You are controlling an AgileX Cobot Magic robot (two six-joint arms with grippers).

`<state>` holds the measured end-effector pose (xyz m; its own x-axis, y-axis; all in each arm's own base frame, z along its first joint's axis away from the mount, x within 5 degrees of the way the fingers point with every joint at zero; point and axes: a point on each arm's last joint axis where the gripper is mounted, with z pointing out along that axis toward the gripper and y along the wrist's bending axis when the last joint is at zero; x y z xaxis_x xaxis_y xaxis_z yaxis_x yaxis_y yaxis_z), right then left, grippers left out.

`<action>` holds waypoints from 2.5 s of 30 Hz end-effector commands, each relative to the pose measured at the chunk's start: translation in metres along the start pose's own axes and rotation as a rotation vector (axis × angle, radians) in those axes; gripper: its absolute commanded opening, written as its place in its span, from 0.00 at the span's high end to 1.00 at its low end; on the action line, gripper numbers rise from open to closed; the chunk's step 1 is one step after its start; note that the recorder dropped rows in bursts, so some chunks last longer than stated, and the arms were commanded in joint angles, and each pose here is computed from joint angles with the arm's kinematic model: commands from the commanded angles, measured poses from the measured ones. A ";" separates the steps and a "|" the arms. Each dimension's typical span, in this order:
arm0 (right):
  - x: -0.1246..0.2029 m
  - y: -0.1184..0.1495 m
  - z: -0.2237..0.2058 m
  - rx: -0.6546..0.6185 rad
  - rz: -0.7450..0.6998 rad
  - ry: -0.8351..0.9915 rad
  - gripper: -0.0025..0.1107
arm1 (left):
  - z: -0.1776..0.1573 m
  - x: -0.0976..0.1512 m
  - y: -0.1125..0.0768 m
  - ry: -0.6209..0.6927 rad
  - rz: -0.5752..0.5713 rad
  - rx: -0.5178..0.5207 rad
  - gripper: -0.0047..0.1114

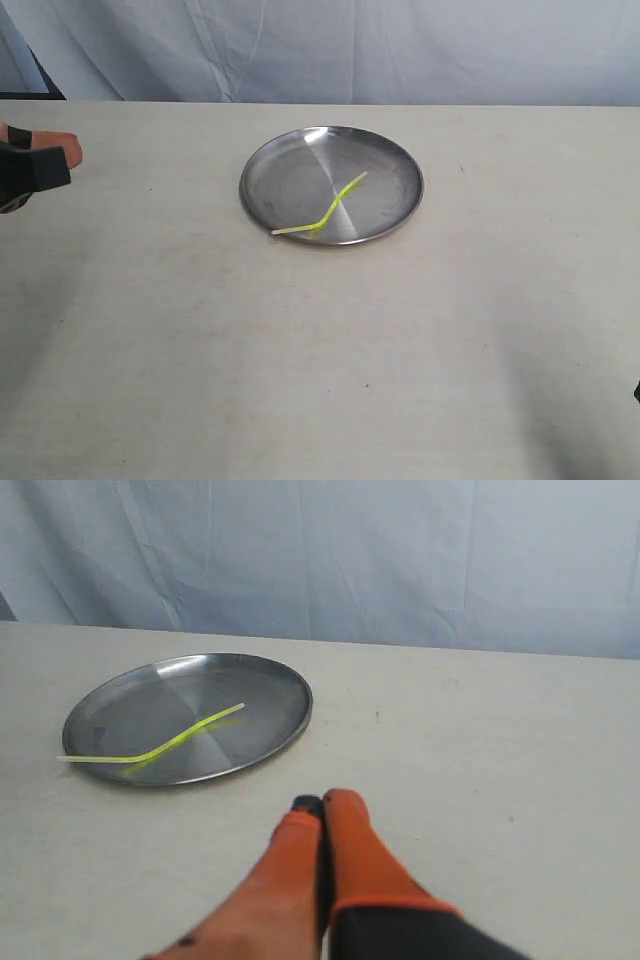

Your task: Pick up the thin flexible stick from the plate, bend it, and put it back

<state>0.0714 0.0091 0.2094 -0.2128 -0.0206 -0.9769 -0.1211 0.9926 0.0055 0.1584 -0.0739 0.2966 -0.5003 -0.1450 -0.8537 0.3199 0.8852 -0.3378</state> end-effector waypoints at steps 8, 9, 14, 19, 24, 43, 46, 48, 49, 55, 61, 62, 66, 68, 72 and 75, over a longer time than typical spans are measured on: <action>0.028 -0.003 -0.008 0.058 -0.021 0.039 0.99 | -0.001 0.000 0.000 -0.013 0.007 0.001 0.96; 0.028 -0.003 -0.009 0.057 -0.021 0.035 0.99 | -0.001 0.000 0.000 -0.013 0.007 0.001 0.96; 0.028 -0.003 -0.011 0.057 -0.008 0.016 0.99 | -0.001 0.000 0.000 -0.013 0.007 0.001 0.96; 0.028 -0.003 -0.012 0.063 0.055 0.009 0.99 | -0.001 0.000 0.000 -0.013 0.007 0.001 0.96; 0.028 -0.003 -0.012 0.064 0.057 0.009 0.99 | -0.001 0.000 0.000 -0.013 0.007 0.001 0.96; 0.028 -0.003 -0.012 0.061 0.071 0.009 0.99 | -0.048 0.043 0.020 -0.258 0.231 -0.059 0.96; 0.028 -0.003 -0.012 0.061 0.071 0.009 0.99 | -0.067 0.068 0.034 -0.349 0.293 -0.142 0.96; 0.028 -0.003 -0.012 0.061 0.071 0.009 0.99 | -0.074 0.078 0.040 -0.359 0.304 -0.199 0.96; 0.028 -0.003 -0.012 0.061 0.071 0.009 0.99 | -0.077 0.085 0.043 -0.366 0.312 -0.234 0.96; 0.028 -0.003 -0.012 0.061 0.071 0.009 0.99 | -0.082 0.115 0.056 -0.326 0.312 -0.366 0.96; 0.028 -0.003 -0.012 0.061 0.071 0.009 0.99 | -0.071 0.135 0.064 -0.258 0.273 -0.373 0.96; 0.028 -0.003 -0.012 0.061 0.071 0.009 0.99 | -0.070 0.137 0.065 -0.251 0.272 -0.374 0.96; 0.028 -0.003 -0.012 0.062 0.067 0.009 0.99 | -0.070 0.137 0.065 -0.255 0.271 -0.374 0.96; 0.028 -0.003 -0.012 0.062 0.067 0.009 0.99 | -0.070 0.137 0.065 -0.257 0.273 -0.375 0.96; 0.028 -0.003 -0.012 0.062 0.067 0.009 0.99 | -0.072 0.131 0.065 -0.319 0.310 -0.385 0.96; 0.028 -0.003 -0.012 0.062 0.067 0.009 0.99 | -0.074 0.126 0.064 -0.370 0.372 -0.405 0.96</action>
<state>0.0545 0.0043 0.1848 -0.2391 0.0489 -0.9698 -0.0509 0.9967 0.0628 0.0556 -0.0039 0.1927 -0.1474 0.0903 -0.9849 0.0729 0.9941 0.0802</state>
